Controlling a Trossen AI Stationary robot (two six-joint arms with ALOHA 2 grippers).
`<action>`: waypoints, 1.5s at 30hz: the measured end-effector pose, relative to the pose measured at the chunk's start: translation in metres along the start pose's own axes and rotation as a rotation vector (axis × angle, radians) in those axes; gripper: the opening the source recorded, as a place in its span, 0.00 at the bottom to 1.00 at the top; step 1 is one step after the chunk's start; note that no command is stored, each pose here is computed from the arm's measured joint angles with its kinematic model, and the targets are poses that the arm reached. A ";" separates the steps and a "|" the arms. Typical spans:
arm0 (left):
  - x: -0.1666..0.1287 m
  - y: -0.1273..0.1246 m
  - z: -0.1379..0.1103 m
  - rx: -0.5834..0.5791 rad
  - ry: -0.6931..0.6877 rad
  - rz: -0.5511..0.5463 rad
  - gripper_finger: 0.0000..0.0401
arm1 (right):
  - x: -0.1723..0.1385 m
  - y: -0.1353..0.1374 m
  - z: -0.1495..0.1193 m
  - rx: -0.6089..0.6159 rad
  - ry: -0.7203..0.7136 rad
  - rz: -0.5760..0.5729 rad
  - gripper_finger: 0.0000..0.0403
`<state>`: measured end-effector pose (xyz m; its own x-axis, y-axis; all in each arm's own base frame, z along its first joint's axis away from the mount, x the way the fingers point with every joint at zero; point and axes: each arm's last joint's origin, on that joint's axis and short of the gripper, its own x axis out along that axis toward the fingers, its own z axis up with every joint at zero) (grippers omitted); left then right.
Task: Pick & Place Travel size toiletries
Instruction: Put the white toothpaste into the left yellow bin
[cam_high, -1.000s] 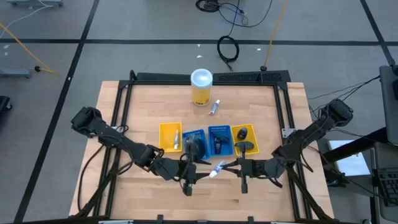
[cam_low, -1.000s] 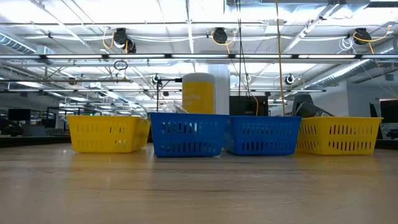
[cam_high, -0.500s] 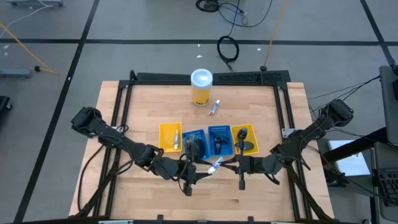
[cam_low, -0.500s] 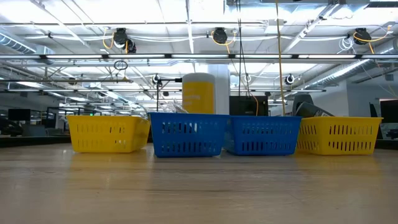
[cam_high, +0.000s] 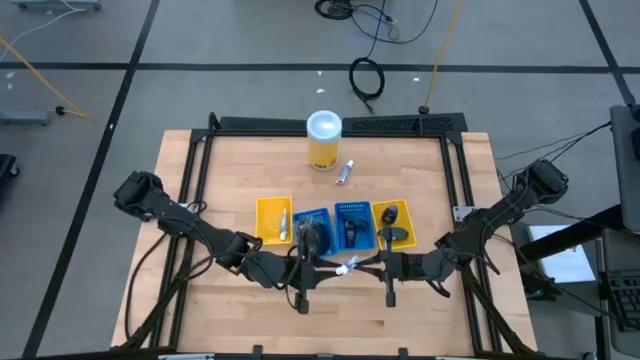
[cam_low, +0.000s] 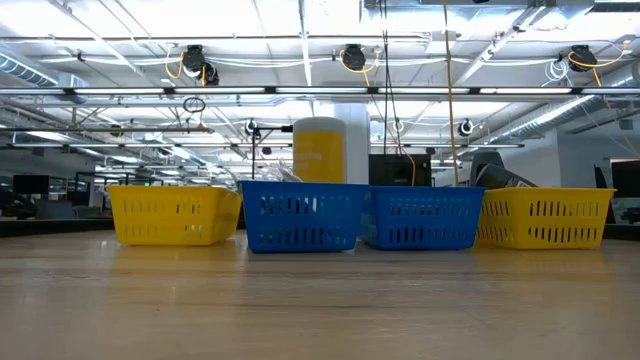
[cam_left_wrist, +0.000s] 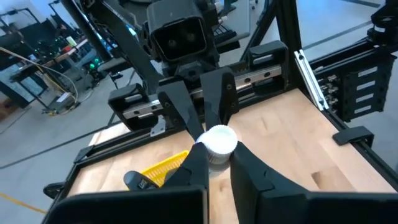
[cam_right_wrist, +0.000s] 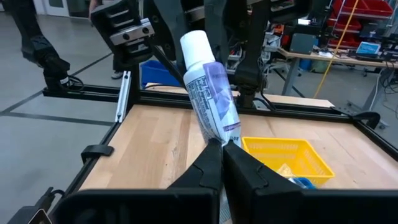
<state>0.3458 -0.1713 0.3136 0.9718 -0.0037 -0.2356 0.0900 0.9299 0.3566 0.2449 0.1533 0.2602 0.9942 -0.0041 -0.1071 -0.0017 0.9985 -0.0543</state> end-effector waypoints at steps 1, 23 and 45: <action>0.000 0.000 0.000 0.000 -0.002 0.000 0.05 | 0.000 0.000 0.000 0.000 0.000 0.000 0.00; 0.001 0.000 0.004 -0.046 -0.048 -0.019 0.22 | 0.000 -0.001 0.000 0.013 0.006 -0.009 0.00; 0.002 0.005 0.004 -0.060 -0.046 -0.010 0.04 | 0.001 0.000 -0.001 0.008 0.012 0.021 0.00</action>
<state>0.3492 -0.1680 0.3181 0.9801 -0.0288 -0.1966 0.0880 0.9501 0.2993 0.2455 0.1530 0.2592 0.9926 0.0165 -0.1200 -0.0219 0.9988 -0.0436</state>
